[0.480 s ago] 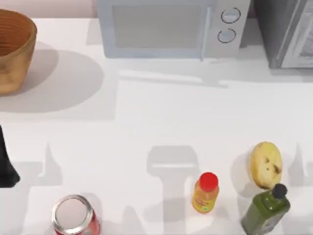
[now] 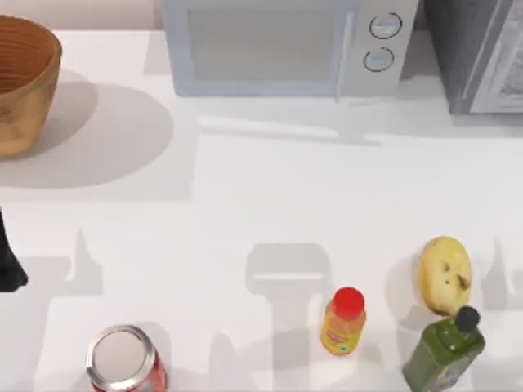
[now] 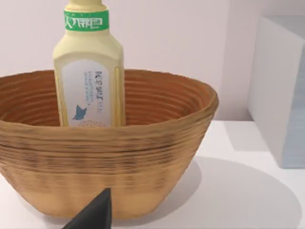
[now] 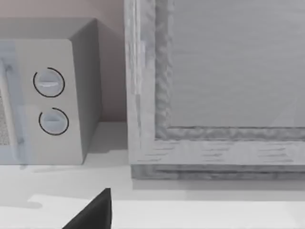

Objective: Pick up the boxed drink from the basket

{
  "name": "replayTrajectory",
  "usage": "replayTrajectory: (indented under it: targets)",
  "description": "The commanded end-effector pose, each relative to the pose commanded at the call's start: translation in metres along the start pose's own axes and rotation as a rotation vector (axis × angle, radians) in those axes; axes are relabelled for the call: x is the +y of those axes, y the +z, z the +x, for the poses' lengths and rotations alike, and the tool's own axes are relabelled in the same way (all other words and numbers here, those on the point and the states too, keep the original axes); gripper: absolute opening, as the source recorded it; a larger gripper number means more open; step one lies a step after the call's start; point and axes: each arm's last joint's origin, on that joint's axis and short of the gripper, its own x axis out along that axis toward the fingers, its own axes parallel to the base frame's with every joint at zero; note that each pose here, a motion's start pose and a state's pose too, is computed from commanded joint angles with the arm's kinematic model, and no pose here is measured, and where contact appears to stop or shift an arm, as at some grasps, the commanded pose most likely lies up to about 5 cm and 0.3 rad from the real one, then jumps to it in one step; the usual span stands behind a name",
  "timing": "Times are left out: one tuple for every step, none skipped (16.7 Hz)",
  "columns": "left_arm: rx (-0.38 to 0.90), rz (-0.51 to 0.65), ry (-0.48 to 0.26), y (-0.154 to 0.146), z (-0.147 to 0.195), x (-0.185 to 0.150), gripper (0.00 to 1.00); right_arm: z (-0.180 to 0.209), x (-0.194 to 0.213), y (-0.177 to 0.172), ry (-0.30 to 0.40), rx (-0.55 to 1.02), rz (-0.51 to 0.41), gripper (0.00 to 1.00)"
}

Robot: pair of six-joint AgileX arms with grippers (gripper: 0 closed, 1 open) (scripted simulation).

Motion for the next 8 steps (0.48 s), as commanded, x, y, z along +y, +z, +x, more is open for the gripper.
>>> replayTrajectory:
  targets:
    - [-0.002, 0.0, 0.001, 0.006, 0.004, 0.001, 1.0, 0.0, 0.0, 0.0, 0.0, 0.0, 0.0, 1.0]
    - [-0.005, 0.0, 0.003, 0.014, 0.01, 0.003, 1.0, 0.0, 0.0, 0.0, 0.0, 0.0, 0.0, 1.0]
    - [-0.009, 0.0, 0.004, 0.021, 0.016, 0.005, 1.0, 0.0, 0.0, 0.0, 0.0, 0.0, 0.0, 1.0]
    - [-0.015, 0.001, 0.005, 0.029, 0.024, 0.007, 1.0, 0.0, 0.0, 0.0, 0.0, 0.0, 0.0, 1.0]
    - [-0.02, 0.003, 0.006, 0.036, 0.033, 0.009, 1.0, 0.0, 0.0, 0.0, 0.0, 0.0, 0.0, 1.0]
    - [-0.025, 0.004, 0.007, 0.043, 0.044, 0.013, 1.0, 0.0, 0.0, 0.0, 0.0, 0.0, 0.0, 1.0]
    - [-0.029, 0.006, 0.007, 0.048, 0.056, 0.016, 1.0, 0.0, 0.0, 0.0, 0.0, 0.0, 0.0, 1.0]
    - [-0.033, 0.007, 0.007, 0.052, 0.069, 0.02, 1.0, 0.0, 0.0, 0.0, 0.0, 0.0, 0.0, 1.0]
